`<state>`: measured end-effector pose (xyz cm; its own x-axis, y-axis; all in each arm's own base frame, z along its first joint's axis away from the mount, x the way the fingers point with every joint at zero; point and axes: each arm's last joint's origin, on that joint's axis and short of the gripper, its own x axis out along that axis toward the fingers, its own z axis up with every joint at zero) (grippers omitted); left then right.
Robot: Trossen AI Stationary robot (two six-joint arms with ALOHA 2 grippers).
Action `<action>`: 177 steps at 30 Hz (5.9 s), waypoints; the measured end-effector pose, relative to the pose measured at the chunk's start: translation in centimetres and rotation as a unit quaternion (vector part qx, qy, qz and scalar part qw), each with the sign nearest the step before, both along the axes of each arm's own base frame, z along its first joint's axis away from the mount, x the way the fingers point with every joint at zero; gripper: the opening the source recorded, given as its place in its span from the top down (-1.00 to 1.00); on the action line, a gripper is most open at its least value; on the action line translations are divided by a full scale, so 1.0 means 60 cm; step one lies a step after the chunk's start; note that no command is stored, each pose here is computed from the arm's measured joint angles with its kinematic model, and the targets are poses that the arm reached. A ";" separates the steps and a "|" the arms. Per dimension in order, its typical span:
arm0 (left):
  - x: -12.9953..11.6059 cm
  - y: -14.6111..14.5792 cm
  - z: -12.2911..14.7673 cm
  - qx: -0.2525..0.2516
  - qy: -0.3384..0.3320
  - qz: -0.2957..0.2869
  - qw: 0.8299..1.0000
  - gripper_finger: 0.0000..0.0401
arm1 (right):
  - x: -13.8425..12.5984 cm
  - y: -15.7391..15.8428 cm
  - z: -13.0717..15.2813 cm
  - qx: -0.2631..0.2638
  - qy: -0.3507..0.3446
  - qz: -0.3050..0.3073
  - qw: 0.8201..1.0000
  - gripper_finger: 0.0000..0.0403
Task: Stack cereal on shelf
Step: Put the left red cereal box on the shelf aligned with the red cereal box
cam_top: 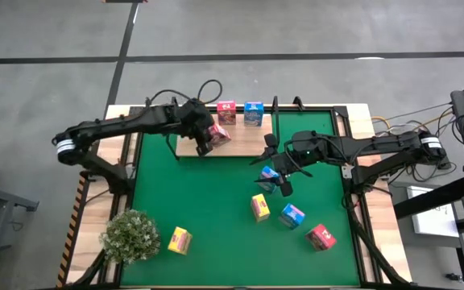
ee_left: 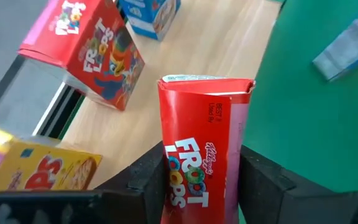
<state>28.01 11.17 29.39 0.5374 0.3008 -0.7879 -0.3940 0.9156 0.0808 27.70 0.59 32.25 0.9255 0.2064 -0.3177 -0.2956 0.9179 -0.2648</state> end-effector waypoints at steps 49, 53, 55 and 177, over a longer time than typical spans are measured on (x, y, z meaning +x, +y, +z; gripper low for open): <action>-0.140 -0.131 0.053 0.119 -0.322 -0.119 0.932 0.02 | 0.032 -0.077 0.006 0.032 0.006 -0.223 0.974 -0.19; -0.155 -0.132 0.047 0.141 -0.334 -0.114 0.925 0.02 | 0.069 -0.104 0.011 0.013 0.041 -0.229 0.973 -0.19; -0.161 -0.133 0.043 0.147 -0.333 -0.113 0.925 0.02 | 0.091 -0.120 0.013 0.010 0.065 -0.215 0.974 -0.19; -0.177 -0.135 0.028 0.145 -0.327 -0.116 0.927 0.02 | 0.297 -0.287 0.000 0.032 0.222 -0.236 0.945 0.23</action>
<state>17.41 3.04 31.06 0.9478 0.2663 -0.1754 -0.2414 0.9586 0.1508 45.55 -16.62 32.25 0.6975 -0.1642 -0.6975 0.0825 0.9853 -0.1495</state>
